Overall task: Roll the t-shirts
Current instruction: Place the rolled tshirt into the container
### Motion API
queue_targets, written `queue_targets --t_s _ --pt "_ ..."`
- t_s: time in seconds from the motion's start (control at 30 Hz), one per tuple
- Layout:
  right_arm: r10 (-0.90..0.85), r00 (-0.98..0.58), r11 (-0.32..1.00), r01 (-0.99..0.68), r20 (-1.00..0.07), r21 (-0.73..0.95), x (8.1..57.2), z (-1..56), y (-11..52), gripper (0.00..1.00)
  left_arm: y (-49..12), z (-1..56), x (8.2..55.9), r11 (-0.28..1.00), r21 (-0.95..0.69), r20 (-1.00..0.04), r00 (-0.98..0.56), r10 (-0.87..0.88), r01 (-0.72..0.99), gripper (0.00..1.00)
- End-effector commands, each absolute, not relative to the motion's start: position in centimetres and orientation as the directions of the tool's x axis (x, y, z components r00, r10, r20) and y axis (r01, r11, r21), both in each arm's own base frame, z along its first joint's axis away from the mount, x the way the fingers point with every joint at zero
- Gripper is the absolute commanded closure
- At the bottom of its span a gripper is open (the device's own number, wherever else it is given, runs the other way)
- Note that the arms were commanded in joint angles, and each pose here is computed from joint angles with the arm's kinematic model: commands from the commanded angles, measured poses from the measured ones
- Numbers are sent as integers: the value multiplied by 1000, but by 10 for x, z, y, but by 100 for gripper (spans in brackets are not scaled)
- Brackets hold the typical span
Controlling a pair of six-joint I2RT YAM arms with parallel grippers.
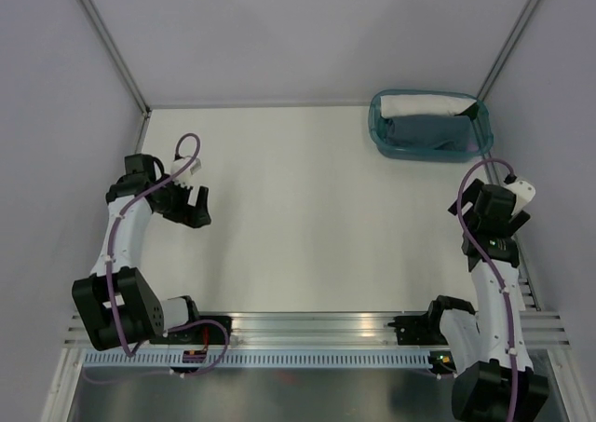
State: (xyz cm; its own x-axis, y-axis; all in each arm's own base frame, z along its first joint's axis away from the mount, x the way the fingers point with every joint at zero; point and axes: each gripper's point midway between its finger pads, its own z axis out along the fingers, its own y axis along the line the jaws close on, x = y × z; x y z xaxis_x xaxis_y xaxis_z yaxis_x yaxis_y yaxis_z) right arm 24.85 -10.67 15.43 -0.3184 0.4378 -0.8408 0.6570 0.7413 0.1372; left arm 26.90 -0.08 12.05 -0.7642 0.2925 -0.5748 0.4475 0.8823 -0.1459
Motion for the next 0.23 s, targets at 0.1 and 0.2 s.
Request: queue_targets --t_s 0.1,0.2 --pt "452 -311 768 612 -836 188 250 154 -95 2 3 125 267 900 -106 -604 -747 279 422 0" --pt "449 -289 774 599 -845 207 253 155 -94 2 6 124 265 902 -83 -601 -743 294 424 0"
